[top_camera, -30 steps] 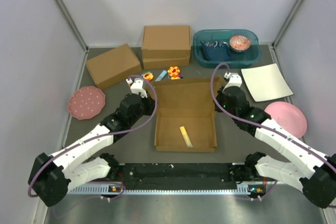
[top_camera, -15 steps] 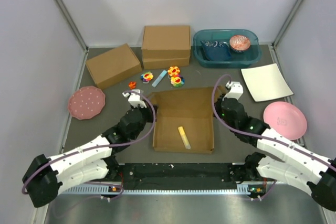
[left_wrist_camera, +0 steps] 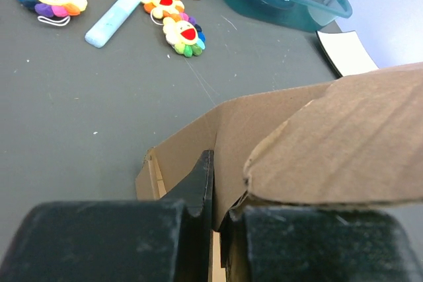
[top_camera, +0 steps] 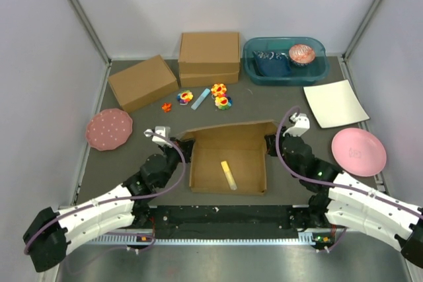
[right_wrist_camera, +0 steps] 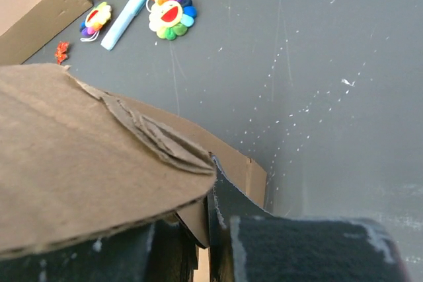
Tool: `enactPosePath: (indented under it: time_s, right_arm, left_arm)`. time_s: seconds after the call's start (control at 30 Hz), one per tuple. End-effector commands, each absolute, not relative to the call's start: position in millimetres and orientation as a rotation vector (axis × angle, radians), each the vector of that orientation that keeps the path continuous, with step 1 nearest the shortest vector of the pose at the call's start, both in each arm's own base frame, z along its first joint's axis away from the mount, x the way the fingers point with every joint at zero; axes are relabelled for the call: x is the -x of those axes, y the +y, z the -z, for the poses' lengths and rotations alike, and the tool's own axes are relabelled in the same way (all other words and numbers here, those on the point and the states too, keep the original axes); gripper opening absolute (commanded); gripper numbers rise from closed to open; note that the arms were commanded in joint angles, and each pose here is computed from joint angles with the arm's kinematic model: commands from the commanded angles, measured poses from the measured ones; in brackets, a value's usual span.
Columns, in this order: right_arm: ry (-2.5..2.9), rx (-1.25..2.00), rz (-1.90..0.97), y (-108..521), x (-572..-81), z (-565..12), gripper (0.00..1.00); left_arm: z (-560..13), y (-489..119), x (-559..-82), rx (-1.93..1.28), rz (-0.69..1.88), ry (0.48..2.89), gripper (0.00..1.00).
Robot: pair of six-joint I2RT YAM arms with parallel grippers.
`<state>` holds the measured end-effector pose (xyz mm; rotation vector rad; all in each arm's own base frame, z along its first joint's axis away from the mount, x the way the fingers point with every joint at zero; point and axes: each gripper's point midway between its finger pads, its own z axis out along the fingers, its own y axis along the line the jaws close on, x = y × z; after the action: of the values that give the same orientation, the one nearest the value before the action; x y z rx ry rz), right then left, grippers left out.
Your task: Fold the paper box
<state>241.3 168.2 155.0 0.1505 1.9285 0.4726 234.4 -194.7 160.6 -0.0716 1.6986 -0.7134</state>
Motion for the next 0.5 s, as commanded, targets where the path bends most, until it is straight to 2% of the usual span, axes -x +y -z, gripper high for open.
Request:
enactPosePath:
  time_s: [0.0, 0.13, 0.27, 0.47]
  right_arm:
    - [2.068, -0.186, -0.467, 173, -217, -111, 0.01]
    - [2.086, -0.208, -0.452, 176, -206, -93, 0.02]
    - [2.106, -0.262, -0.484, 176, -196, -77, 0.00]
    - [2.095, -0.305, -0.539, 184, -197, -93, 0.00]
  left_arm:
    - [-153, -190, -230, 0.134, 0.753, 1.690, 0.00]
    - [-149, -185, -228, 0.139, 0.743, 1.685, 0.00]
    - [-141, -180, -226, 0.156, 0.738, 1.688, 0.00]
    - [-145, -173, -227, 0.189, 0.749, 1.636, 0.00]
